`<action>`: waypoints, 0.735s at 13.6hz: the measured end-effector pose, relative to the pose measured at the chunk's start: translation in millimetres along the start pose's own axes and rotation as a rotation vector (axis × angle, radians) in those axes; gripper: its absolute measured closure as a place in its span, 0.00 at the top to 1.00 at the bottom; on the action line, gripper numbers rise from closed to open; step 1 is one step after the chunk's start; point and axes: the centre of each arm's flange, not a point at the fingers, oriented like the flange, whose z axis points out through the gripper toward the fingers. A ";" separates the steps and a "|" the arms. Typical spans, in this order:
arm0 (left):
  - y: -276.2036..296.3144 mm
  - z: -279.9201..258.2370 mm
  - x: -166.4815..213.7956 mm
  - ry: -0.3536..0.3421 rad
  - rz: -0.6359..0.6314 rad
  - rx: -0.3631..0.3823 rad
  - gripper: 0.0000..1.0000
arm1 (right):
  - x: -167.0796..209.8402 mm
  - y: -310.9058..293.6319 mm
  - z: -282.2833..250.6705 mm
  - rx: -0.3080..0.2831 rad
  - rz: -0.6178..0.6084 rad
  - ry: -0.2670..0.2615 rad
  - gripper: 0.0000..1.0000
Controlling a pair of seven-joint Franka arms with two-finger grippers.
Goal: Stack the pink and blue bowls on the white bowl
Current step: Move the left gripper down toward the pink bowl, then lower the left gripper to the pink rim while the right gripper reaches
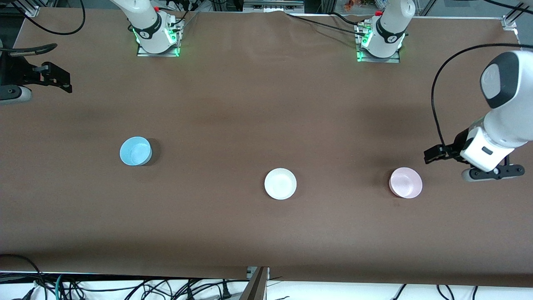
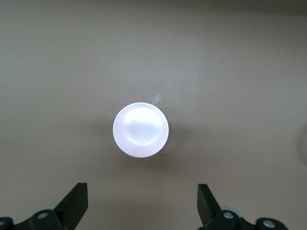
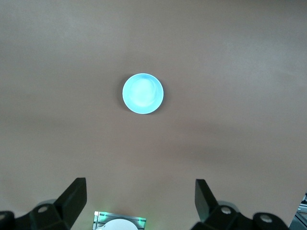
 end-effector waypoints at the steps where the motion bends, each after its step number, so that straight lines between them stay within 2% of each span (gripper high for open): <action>1: 0.8 13.6 6.3 0.010 0.000 -0.002 1.00 | 0.0 0.0 0.0 0.000 0.000 0.000 1.00; 5: 2.5 75.9 23.6 0.007 0.035 0.052 1.00 | 0.0 0.0 0.0 0.000 0.000 0.000 1.00; 8: -4.0 105.6 32.2 0.016 0.033 0.060 1.00 | 0.0 0.0 0.1 0.000 0.000 0.000 1.00; 10: -28.3 125.8 41.0 0.039 0.001 0.057 1.00 | 0.0 0.1 0.1 0.000 0.000 0.000 1.00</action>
